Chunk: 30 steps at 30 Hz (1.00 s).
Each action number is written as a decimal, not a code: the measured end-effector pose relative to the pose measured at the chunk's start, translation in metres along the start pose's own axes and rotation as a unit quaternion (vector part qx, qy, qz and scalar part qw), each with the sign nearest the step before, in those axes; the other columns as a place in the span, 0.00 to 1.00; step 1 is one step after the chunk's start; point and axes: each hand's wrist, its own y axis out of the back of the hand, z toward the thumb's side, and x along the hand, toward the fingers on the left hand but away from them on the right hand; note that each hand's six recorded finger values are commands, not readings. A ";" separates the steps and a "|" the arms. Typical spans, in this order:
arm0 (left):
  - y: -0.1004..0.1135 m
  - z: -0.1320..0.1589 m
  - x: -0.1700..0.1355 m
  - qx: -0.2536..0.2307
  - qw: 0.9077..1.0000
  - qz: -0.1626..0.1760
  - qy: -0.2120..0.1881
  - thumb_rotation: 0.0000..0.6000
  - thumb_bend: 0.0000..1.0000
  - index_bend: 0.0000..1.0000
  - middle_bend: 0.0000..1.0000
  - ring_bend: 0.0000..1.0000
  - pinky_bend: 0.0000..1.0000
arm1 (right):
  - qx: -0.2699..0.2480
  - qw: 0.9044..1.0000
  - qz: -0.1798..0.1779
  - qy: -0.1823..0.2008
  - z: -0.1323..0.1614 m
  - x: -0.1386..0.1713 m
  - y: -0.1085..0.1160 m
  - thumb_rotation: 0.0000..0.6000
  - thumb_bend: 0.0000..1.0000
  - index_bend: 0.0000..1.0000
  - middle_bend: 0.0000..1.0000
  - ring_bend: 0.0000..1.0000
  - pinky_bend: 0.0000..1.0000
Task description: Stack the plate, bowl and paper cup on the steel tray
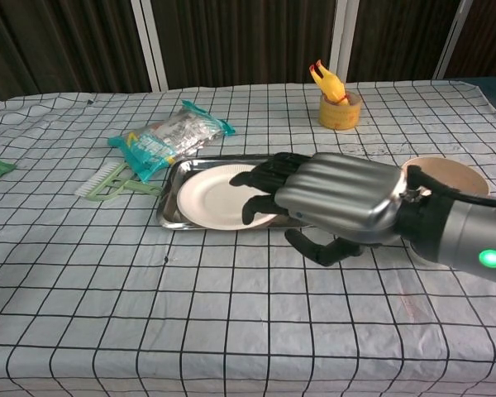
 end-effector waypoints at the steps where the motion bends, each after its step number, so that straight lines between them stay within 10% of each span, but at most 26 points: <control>1: 0.000 0.000 0.000 0.000 1.000 0.000 0.000 1.00 0.38 0.00 0.00 0.00 0.01 | 0.007 1.000 0.003 0.001 0.005 -0.007 -0.003 1.00 0.66 0.25 0.00 0.00 0.00; 30: 0.003 -0.003 -0.004 -0.004 1.000 0.004 0.003 1.00 0.38 0.00 0.00 0.00 0.01 | 0.076 0.994 0.033 -0.066 0.012 -0.064 -0.031 1.00 0.66 0.28 0.00 0.00 0.00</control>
